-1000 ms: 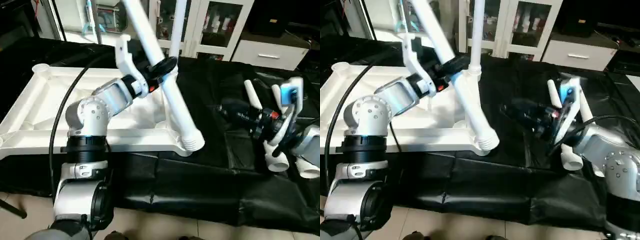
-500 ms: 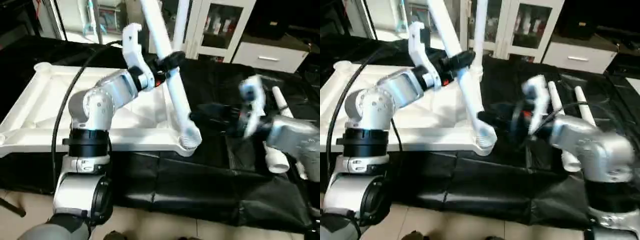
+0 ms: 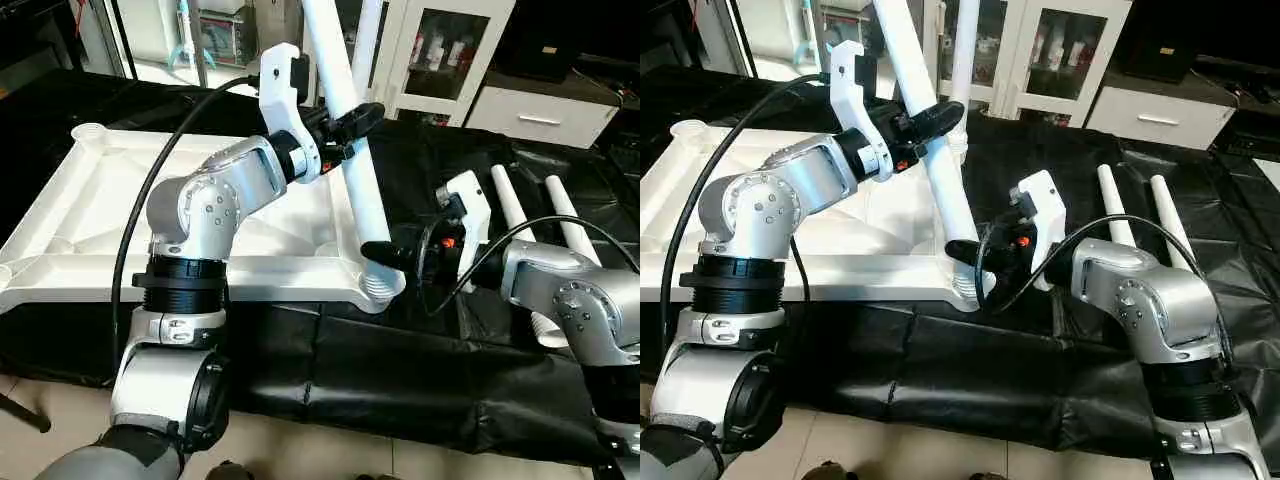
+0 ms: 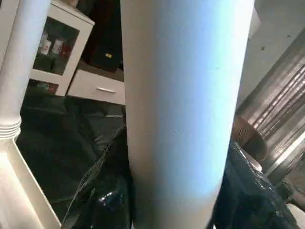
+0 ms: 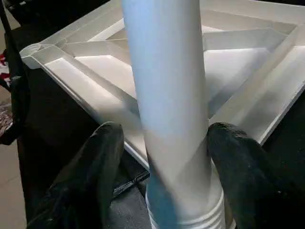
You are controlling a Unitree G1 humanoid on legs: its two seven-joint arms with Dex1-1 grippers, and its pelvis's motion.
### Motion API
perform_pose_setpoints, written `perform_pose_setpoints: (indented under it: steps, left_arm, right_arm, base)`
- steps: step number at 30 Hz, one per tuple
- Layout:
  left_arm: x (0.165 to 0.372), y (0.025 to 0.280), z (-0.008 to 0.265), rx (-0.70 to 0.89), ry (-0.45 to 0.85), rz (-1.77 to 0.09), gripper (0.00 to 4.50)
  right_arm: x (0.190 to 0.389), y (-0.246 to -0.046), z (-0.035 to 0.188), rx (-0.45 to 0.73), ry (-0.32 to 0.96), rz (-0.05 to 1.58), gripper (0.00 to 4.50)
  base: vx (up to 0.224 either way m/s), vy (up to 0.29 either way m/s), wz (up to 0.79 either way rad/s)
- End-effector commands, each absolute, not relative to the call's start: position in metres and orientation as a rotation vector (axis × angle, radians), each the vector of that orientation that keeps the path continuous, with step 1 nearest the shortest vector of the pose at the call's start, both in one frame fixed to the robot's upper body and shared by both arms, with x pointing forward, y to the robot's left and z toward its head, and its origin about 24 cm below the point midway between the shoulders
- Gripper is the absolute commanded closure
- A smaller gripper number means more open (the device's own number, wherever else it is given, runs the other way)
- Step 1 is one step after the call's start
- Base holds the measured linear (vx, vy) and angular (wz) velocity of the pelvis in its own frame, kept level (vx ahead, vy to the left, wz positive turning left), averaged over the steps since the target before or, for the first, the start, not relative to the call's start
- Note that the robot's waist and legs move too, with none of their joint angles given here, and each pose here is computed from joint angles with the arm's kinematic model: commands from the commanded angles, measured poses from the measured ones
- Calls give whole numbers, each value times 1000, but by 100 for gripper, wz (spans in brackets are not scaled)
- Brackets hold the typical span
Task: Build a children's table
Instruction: Pick table leg
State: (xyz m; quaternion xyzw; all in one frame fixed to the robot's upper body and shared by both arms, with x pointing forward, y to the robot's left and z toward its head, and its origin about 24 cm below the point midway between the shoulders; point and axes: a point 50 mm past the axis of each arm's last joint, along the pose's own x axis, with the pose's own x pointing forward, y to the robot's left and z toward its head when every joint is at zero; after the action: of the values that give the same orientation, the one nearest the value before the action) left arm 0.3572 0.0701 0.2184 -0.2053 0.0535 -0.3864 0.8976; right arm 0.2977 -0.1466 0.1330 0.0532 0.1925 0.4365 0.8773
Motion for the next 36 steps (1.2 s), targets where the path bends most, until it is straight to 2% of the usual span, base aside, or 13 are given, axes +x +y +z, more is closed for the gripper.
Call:
perform_pose_setpoints:
  steps: [1,9,16,17,20,24,27,30,31,36]
  left_arm:
    - [356,64,229,-409,72,-835,276]
    - [356,60,229,-440,77,-865,276]
    - [353,56,231,-460,70,-898,277]
    - [352,56,232,-456,66,-902,277]
    - [350,54,233,-444,57,-931,277]
    - [347,53,233,-435,56,-952,277]
    - [344,50,235,-428,53,-984,277]
    - [343,50,235,-426,52,-985,277]
    - [343,51,236,-426,50,-984,277]
    - [343,51,236,-419,46,-992,277]
  right_arm:
    - [299,-149,130,99,403,897,183]
    - [298,-148,126,96,394,903,258]
    - [296,-145,129,61,360,962,287]
    - [297,-144,129,63,360,959,233]
    - [298,-141,130,71,371,969,237]
    - [299,-140,128,53,380,959,186]
    - [302,-140,124,25,402,943,176]
    - [303,-141,123,21,412,934,176]
    - [304,-141,123,30,413,929,206]
    - [305,-142,123,29,410,927,240]
  base:
    - [0,0,0]
    - [0,0,0]
    - [0,0,0]
    - [0,0,0]
    - [0,0,0]
    - [0,0,0]
    - [0,0,0]
    - [0,0,0]
    - [0,0,0]
    - [0,0,0]
